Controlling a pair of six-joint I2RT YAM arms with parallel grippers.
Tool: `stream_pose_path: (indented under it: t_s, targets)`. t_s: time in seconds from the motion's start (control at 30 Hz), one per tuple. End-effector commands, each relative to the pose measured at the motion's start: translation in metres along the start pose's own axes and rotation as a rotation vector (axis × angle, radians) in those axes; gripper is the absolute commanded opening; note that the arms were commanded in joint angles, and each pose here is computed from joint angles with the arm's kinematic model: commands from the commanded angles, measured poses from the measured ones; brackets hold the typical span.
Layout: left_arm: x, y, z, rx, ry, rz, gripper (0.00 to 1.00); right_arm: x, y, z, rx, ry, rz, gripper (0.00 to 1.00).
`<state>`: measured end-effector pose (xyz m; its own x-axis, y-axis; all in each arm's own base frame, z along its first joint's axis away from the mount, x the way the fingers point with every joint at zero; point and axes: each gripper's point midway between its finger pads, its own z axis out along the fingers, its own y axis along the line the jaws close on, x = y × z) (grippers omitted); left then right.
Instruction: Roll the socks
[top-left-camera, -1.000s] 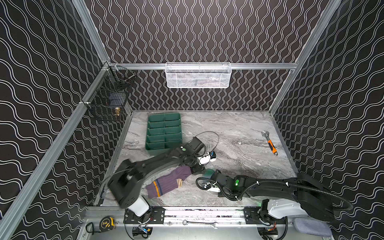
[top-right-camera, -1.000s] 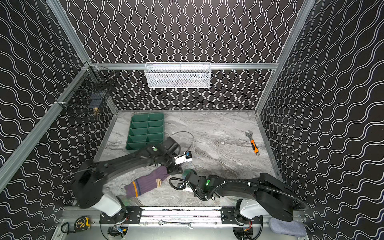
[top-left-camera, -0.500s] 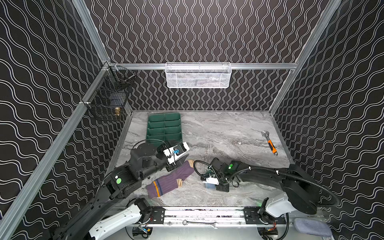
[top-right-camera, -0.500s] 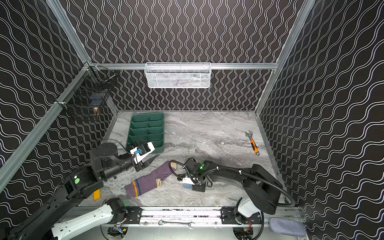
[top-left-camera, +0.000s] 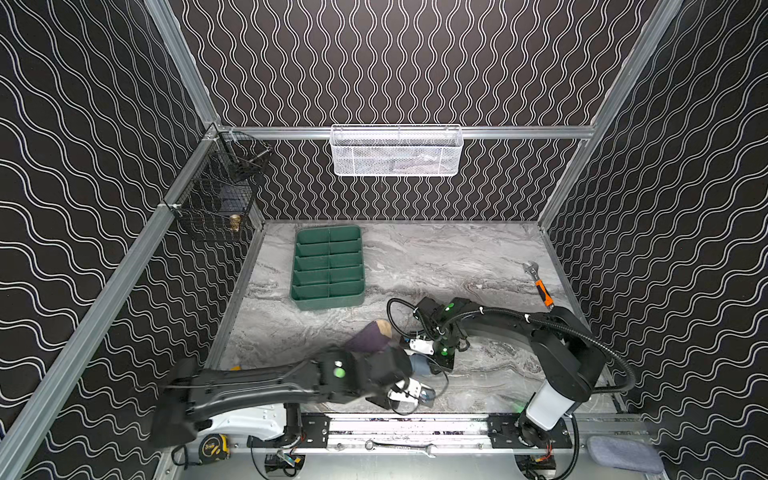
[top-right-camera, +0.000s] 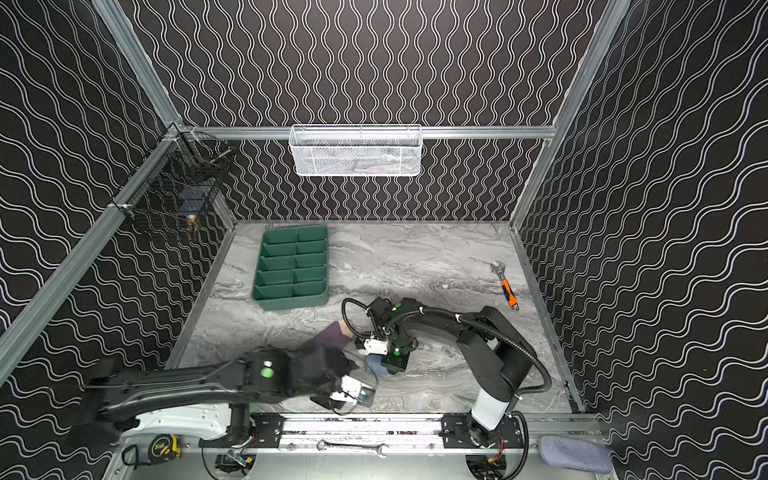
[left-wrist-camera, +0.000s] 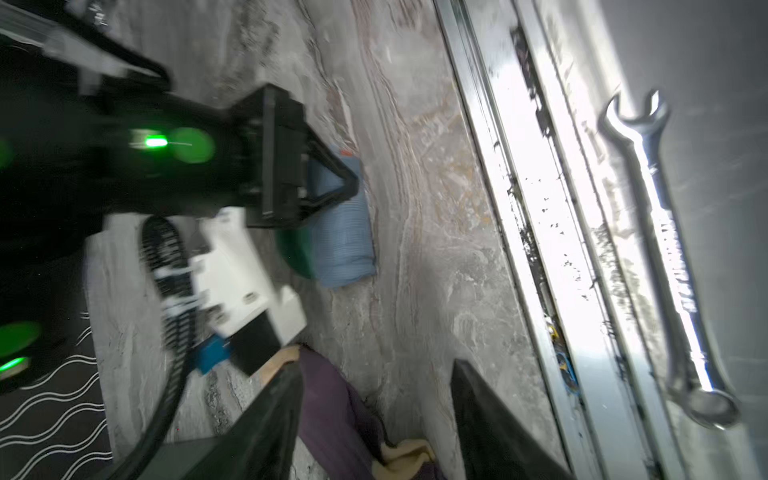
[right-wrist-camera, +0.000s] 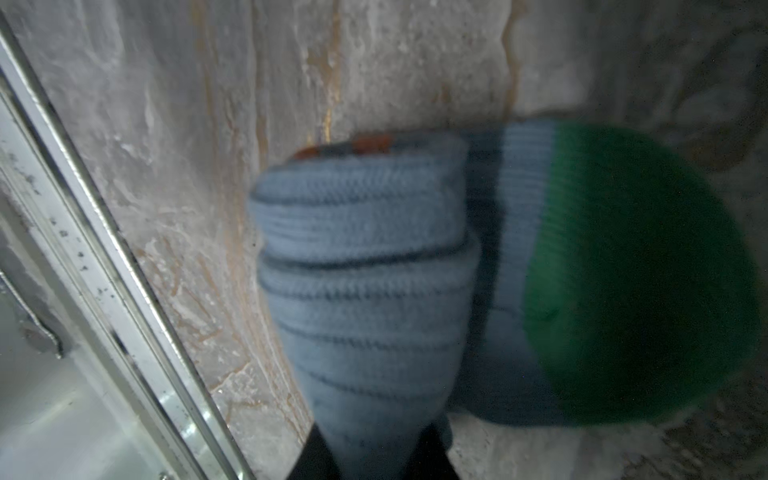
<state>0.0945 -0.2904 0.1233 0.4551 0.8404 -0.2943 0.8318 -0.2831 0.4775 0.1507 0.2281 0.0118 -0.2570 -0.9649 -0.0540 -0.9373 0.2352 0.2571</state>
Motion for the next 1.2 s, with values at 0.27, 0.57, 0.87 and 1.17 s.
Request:
stream_pose_path:
  t_s: [0.27, 0.57, 0.87, 1.17]
  targets:
    - [-0.019, 0.03, 0.09, -0.275, -0.001, -0.082, 0.63, -0.015, -0.024, 0.037, 0.007, -0.074, -0.032, 0.0]
    - [0.005, -0.001, 0.127, -0.174, 0.089, -0.112, 0.5, -0.009, -0.027, 0.038, 0.005, -0.085, -0.023, 0.0]
    - [0.018, -0.015, 0.135, -0.067, 0.144, -0.137, 0.01, -0.011, -0.036, 0.018, 0.069, -0.136, -0.004, 0.08]
    - [0.028, -0.044, 0.134, 0.158, 0.191, -0.16, 0.0, -0.03, -0.062, -0.073, 0.452, -0.47, 0.003, 0.67]
